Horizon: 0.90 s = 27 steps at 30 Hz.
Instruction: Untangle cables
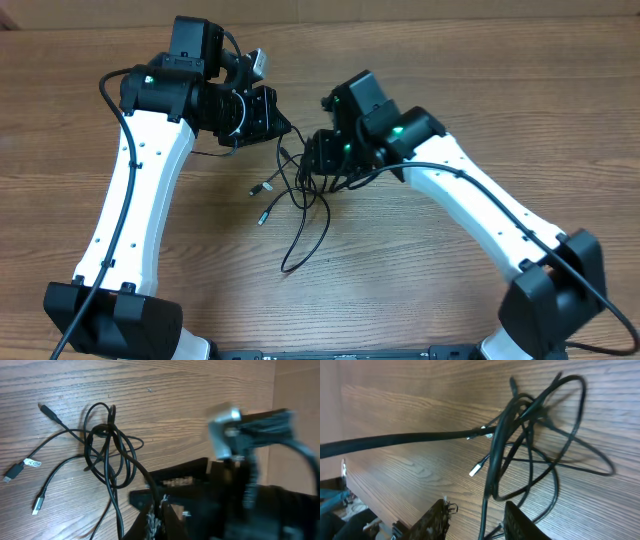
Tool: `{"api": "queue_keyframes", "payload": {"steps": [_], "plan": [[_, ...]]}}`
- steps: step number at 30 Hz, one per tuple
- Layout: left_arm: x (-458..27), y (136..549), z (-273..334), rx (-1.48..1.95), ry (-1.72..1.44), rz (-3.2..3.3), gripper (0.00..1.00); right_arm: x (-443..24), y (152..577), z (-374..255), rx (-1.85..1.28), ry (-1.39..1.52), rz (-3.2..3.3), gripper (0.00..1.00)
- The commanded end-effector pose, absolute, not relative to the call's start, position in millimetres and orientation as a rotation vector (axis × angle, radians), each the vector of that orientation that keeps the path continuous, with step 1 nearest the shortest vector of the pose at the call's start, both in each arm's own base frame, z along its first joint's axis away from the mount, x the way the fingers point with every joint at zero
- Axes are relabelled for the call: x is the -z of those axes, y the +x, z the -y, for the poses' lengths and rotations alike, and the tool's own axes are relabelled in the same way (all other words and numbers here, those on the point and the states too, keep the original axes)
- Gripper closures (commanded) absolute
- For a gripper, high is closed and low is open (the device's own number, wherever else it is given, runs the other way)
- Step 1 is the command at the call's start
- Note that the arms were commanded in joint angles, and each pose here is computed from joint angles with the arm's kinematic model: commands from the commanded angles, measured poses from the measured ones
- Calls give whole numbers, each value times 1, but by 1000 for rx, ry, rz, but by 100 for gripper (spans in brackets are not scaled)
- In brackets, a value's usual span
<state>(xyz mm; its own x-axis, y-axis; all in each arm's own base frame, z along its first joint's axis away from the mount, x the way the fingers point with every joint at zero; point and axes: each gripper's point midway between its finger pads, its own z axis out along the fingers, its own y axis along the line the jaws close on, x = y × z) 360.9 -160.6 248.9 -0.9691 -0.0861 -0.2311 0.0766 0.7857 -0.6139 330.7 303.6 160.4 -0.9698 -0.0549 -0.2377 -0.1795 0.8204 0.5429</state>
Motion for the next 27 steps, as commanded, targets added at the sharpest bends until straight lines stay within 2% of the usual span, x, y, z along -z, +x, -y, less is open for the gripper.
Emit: {"api": "queue_keyframes", "payload": {"steps": [1,19,25,27], "plan": [[-265,355,166,978,43,-2689,96,-162,332,-310,-883,-200,-2780,66],[-264,354,166,979,42,-2693,96,-147,345,-304,-782,-175,-2736,71],[-264,354,166,979,42,-2693,96,-140,345,-306,-766,-179,-2751,79],[-264,354,166,979,41,-2694,96,-139,347,-305,-753,-174,-2744,90]]}}
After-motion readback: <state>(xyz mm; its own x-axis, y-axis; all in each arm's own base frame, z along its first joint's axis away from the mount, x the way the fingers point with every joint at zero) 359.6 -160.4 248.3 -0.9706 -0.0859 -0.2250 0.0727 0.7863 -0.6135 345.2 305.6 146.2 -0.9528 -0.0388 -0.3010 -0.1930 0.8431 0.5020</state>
